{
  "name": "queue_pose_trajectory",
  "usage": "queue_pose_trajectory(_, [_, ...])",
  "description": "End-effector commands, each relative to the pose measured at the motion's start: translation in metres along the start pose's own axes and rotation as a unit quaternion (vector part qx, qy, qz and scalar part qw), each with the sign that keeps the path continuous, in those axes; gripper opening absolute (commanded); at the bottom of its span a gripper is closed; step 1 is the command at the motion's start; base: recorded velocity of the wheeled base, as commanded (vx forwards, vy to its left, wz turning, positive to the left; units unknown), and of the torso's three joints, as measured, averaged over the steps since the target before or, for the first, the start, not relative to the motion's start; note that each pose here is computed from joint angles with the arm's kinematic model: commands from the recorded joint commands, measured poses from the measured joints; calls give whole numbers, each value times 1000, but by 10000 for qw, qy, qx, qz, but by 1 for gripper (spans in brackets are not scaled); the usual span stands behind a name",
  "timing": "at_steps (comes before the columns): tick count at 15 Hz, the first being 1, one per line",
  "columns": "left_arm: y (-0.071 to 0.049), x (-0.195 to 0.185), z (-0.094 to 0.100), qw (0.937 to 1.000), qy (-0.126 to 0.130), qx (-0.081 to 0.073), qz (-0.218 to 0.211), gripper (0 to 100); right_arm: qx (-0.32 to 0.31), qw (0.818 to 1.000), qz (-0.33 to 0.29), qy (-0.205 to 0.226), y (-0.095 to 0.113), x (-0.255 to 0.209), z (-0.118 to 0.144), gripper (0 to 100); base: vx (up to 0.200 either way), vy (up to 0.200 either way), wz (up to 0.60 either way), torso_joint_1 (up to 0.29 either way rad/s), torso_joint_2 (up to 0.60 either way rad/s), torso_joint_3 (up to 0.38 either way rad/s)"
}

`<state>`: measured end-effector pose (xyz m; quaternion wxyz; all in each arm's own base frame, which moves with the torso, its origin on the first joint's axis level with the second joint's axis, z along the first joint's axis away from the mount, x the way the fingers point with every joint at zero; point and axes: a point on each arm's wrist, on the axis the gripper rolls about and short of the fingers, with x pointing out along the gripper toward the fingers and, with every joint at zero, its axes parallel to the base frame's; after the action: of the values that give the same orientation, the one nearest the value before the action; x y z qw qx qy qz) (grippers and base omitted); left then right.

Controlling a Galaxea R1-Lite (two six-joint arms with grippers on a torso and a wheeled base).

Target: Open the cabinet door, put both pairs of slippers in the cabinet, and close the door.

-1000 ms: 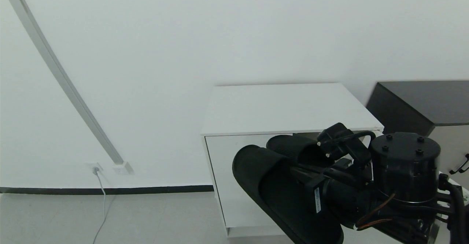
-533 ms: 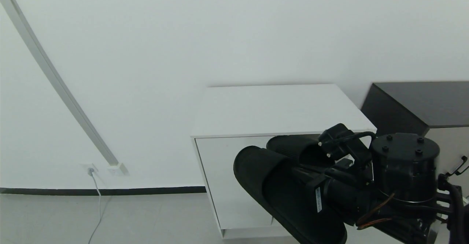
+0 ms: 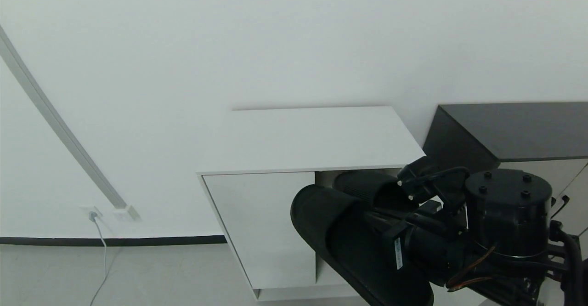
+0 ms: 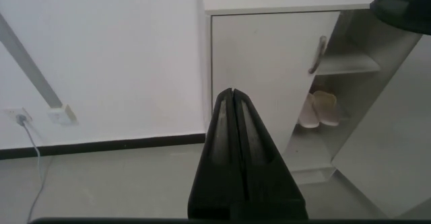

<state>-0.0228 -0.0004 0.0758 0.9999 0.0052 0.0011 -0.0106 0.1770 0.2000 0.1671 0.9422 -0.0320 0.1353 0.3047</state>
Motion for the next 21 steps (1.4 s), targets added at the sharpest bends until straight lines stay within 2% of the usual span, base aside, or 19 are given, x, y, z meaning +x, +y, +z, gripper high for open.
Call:
queue_pose_trajectory(1, [0,0,0,10000,-4,-6,7,0,-4,10000,-1,14,0,1,-1,0,0,-200,0,-2,2,2])
queue_pose_trajectory(11, [0,0,0,10000,4,-6,7,0,-12,10000,19,53,0,2,-4,0,0,0,0,0,0,0])
queue_pose_trajectory(16, [0,0,0,10000,-4,-6,7,0,7,9998,-14,-181,1,14,-15,0,0,0,0,0,0,0])
queue_pose_trajectory(21, [0,0,0,10000,-4,-6,7,0,3,9998,-13,-196,1,15,-18,0,0,0,0,-6,9,10])
